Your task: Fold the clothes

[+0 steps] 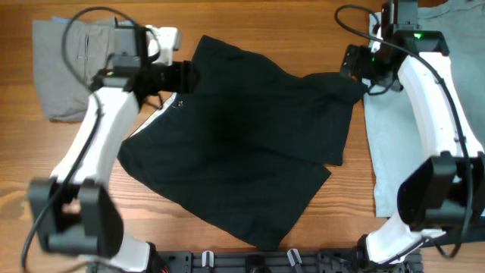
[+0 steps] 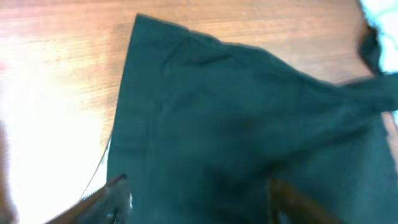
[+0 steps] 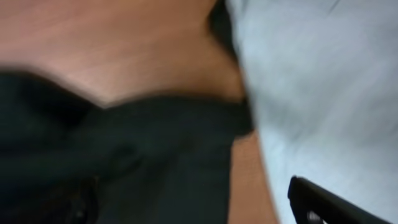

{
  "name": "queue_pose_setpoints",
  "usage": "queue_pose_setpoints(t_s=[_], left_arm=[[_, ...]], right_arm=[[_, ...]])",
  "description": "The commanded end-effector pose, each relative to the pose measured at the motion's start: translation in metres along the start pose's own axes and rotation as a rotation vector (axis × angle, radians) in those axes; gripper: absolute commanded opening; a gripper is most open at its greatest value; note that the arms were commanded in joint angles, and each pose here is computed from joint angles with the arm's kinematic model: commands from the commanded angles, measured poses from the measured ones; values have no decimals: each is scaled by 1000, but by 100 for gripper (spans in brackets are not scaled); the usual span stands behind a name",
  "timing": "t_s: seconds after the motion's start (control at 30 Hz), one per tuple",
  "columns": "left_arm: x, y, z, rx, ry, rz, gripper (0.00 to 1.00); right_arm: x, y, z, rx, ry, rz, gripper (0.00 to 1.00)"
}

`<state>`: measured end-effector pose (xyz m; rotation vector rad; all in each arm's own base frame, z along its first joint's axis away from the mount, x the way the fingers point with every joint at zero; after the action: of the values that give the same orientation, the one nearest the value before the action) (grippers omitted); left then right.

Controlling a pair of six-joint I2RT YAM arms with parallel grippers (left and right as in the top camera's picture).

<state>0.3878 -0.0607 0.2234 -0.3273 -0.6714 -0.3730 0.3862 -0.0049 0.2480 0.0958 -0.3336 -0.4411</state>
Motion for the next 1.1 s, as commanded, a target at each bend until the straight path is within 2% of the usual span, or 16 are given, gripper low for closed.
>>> queue_pose_setpoints(t_s=[0.0, 0.07, 0.2, 0.3, 0.47, 0.57, 0.63, 0.7, 0.77, 0.93, 1.07], left_arm=[[-9, 11, -61, 14, 22, -42, 50], [-11, 19, -87, 17, -9, -56, 35], [-18, 32, -127, 28, -69, -78, 25], [-25, 37, -141, 28, -69, -77, 24], [-50, 45, -164, 45, 10, -48, 24], [-71, 62, -174, 183, 97, -15, 24], [-80, 78, -174, 337, 134, 63, 24], [-84, 96, -166, 479, 145, 132, 29], [-81, 114, -152, 565, 130, 191, 30], [-61, 143, -113, 593, 48, 328, 31], [-43, 142, -94, 475, -29, 333, 36]], right_arm=[[-24, 24, 43, 214, 51, 77, 97], [-32, 29, 53, 241, 65, 92, 98], [-42, 35, 61, 245, 82, 92, 99], [-47, 39, 59, 243, 97, 98, 99], [-51, 44, 51, 237, 116, 69, 100], [-51, 44, 48, 231, 124, 67, 100], [-50, 44, 46, 216, 121, 67, 100], [-49, 42, 42, 179, 109, 66, 100], [-46, 40, 36, 134, 103, 51, 100], [-43, 38, 11, 52, 130, -27, 100], [-39, 41, -20, 32, 176, -50, 100]])
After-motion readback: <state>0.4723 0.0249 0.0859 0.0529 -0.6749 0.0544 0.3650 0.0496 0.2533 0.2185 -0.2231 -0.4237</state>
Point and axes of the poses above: each gripper's point midway between its finger pads, its own z axis back along the fingers, its own y axis along the line the jaws close on, x = y × z, the point moved 10 cm from there along z, back along the fingers, and after that the axes turned 11 degrees about -z, right-handed, at the moved point
